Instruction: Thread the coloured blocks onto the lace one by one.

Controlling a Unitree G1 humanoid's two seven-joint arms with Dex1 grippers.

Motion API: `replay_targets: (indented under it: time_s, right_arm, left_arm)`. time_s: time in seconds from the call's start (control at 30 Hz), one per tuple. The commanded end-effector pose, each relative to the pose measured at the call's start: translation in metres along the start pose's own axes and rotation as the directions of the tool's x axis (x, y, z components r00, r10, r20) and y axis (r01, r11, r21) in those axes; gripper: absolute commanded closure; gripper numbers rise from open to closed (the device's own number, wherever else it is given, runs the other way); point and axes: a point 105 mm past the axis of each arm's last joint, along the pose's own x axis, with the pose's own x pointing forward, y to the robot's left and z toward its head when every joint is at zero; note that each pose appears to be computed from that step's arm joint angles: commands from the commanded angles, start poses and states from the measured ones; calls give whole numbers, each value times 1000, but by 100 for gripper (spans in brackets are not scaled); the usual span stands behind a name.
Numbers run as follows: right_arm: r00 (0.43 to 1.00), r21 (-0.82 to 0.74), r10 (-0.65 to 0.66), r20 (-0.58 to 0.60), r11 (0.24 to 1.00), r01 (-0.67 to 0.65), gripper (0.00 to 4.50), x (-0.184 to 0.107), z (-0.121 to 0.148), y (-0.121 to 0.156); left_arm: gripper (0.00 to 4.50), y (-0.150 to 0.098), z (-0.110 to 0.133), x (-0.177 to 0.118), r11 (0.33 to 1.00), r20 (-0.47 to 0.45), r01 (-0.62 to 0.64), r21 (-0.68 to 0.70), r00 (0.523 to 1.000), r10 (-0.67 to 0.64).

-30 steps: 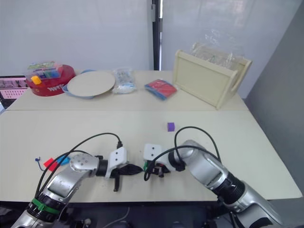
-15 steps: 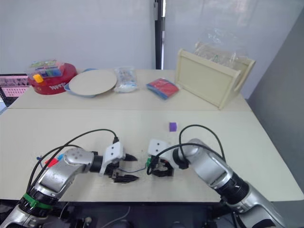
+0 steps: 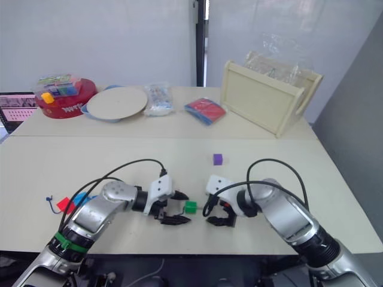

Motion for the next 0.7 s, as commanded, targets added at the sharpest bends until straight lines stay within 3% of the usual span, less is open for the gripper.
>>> replay_targets:
  time_s: [0.03, 0.1, 0.37, 0.5, 0.7]
  right_arm:
    - [999, -13, -21, 50, 1000, 22, 6, -3, 10, 1]
    - [998, -9, -18, 54, 1000, 19, 6, -1, 11, 3]
    - [997, -19, 17, 81, 1000, -15, 0, 11, 18, 7]
    - [996, -29, 34, 78, 999, -32, 117, 15, 18, 8]
    - [996, -59, 59, 72, 997, -55, 328, 16, 18, 8]
  left_arm:
    - [65, 0, 5, 6, 998, 11, 13, 60, 1000, -14]
    - [65, 0, 6, 9, 998, 13, 17, 68, 1000, -18]
    - [318, -5, 4, 11, 996, 15, 57, 73, 998, -58]
    - [331, -7, 2, 12, 995, 6, 65, 69, 998, -66]
    - [331, -8, 2, 12, 995, 4, 73, 66, 997, -73]
